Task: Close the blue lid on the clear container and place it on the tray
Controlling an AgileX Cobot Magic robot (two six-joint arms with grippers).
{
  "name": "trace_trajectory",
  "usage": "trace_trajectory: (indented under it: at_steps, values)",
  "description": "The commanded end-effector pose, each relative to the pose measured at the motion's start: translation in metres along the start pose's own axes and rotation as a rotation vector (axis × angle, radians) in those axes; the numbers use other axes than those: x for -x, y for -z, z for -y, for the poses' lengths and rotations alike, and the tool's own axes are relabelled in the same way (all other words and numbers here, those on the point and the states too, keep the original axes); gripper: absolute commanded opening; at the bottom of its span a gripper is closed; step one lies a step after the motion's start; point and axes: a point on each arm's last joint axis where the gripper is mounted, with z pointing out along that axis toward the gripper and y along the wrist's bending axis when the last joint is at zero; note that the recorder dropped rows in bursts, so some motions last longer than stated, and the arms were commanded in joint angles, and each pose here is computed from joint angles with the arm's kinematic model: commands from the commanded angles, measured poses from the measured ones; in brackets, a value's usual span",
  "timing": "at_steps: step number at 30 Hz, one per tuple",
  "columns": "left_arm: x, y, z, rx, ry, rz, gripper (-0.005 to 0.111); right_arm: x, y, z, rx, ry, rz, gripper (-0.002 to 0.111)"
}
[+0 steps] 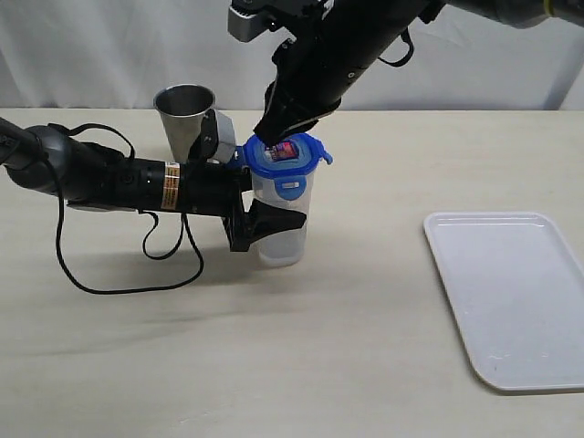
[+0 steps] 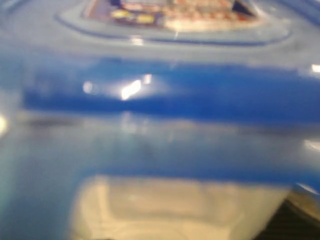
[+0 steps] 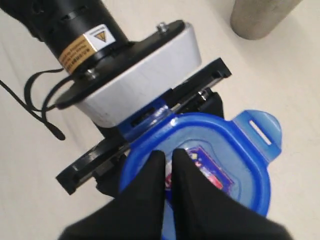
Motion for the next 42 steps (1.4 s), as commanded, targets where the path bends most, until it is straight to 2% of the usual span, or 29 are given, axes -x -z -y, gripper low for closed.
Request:
trace_trajectory:
  at_steps: [1,12,14,19,21,25,31,34,36,37,39,42]
  values:
    - [0.004,-0.001,0.003,-0.020,-0.008,0.002,0.000,-0.007,-0.012,0.013,-0.065,-0.047,-0.060,0.004]
    - [0.005,-0.001,0.003,-0.017,-0.010,0.007,0.002,-0.014,-0.031,0.015,-0.030,-0.056,-0.117,0.004]
    - [0.005,-0.001,0.003,-0.017,-0.020,0.007,0.011,-0.014,-0.031,0.014,-0.027,-0.056,-0.121,0.004]
    - [0.004,-0.001,0.003,-0.013,-0.044,0.003,0.054,-0.016,-0.031,0.013,-0.017,-0.066,-0.137,0.004]
    - [0.004,-0.001,0.002,-0.006,-0.040,0.005,0.062,-0.016,-0.032,0.014,-0.023,-0.073,-0.143,0.004]
    - [0.005,-0.001,0.001,0.004,-0.033,0.012,0.066,-0.022,-0.043,0.017,-0.023,-0.094,-0.180,0.004]
    - [0.004,0.000,-0.001,0.027,-0.053,0.006,0.066,-0.023,-0.047,0.018,-0.022,-0.094,-0.190,0.004]
    - [0.004,0.008,-0.009,0.063,-0.038,0.020,0.066,-0.024,-0.047,0.019,-0.031,-0.089,-0.196,0.004]
    - [0.003,0.011,-0.010,0.067,-0.038,0.024,0.072,-0.024,-0.047,0.019,-0.031,-0.089,-0.196,0.004]
    - [0.003,0.010,-0.010,0.066,-0.052,0.024,0.080,-0.024,-0.047,0.019,-0.031,-0.089,-0.196,0.004]
    - [0.003,0.009,-0.010,0.074,-0.052,0.017,0.088,-0.024,-0.047,0.019,-0.031,-0.089,-0.196,0.004]
    - [0.003,0.009,-0.012,0.087,-0.046,0.014,0.090,-0.024,-0.047,0.019,-0.032,-0.099,-0.196,0.004]
